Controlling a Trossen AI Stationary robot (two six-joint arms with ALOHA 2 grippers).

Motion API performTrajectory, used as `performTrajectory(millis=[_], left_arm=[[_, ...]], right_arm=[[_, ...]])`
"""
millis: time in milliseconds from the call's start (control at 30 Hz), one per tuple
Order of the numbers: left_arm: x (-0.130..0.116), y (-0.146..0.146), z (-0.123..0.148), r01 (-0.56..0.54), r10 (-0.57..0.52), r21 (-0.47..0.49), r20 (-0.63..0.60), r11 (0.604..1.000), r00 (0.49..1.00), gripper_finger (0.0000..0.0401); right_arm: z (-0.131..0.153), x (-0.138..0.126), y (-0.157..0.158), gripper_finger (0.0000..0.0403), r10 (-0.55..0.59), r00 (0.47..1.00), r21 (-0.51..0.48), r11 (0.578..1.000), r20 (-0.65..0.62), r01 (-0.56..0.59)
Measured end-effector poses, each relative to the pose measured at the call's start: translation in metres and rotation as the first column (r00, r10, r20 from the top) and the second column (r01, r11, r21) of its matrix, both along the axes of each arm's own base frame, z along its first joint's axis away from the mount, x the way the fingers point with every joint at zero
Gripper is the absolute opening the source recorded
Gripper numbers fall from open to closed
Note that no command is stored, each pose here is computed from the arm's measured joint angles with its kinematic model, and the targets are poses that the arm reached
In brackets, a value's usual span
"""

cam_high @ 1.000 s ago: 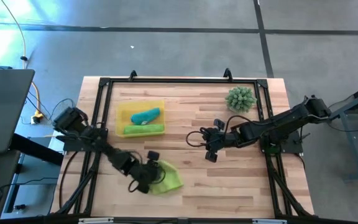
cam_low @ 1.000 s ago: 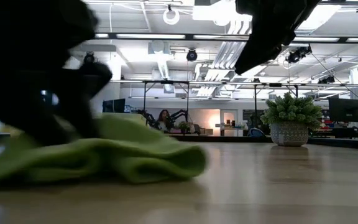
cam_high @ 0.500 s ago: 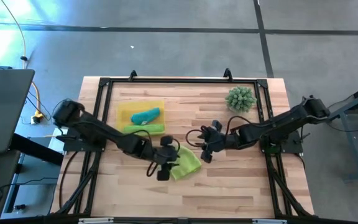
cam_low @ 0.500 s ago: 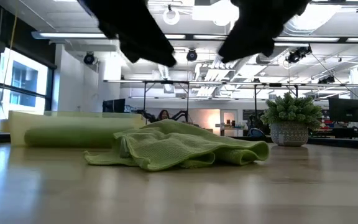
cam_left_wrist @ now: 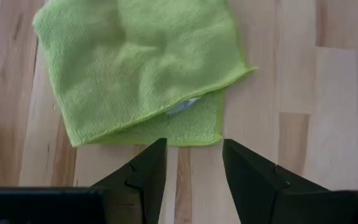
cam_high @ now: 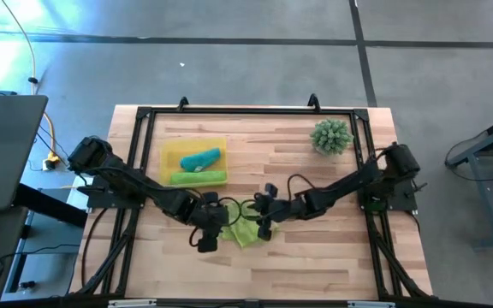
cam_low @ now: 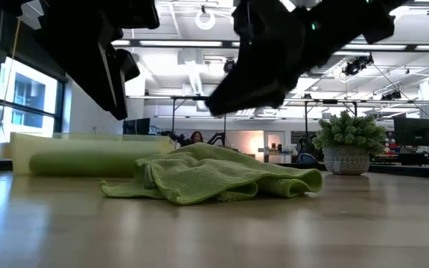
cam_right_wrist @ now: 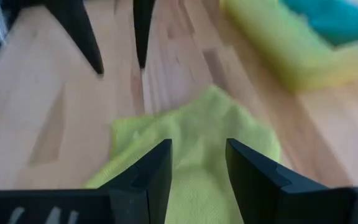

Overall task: Roll microfiber towels into tight, uniform cylinder then place into a basket
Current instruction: Fold the light green microfiber towel

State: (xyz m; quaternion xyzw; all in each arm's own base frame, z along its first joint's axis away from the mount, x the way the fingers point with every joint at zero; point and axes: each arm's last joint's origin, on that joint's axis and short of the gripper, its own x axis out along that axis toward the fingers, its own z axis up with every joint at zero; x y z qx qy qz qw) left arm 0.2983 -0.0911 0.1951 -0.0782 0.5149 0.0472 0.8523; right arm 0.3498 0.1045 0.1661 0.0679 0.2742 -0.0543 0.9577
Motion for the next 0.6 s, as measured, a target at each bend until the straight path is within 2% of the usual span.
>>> performTrajectory(millis=[100,267,600], left_arm=[[-0.001,0.0,0.0,-0.018,0.018,-0.007,-0.008,1.0,1.0,0.0147],[-0.001,0.0,-0.001,-0.021,0.021,-0.008,-0.011,1.0,1.0,0.0147],[0.0,0.0,-0.002,-0.025,0.025,-0.011,-0.009,1.0,1.0,0.0147]], right_arm=[[-0.015,0.002,0.001,0.0141,-0.014,0.999,0.02,1.0,-0.043,0.015],[-0.036,-0.004,-0.001,0.0141,-0.047,0.982,0.027,0.998,-0.184,0.053],[-0.041,-0.025,-0.008,0.0141,-0.076,0.91,-0.059,0.997,-0.407,0.057]])
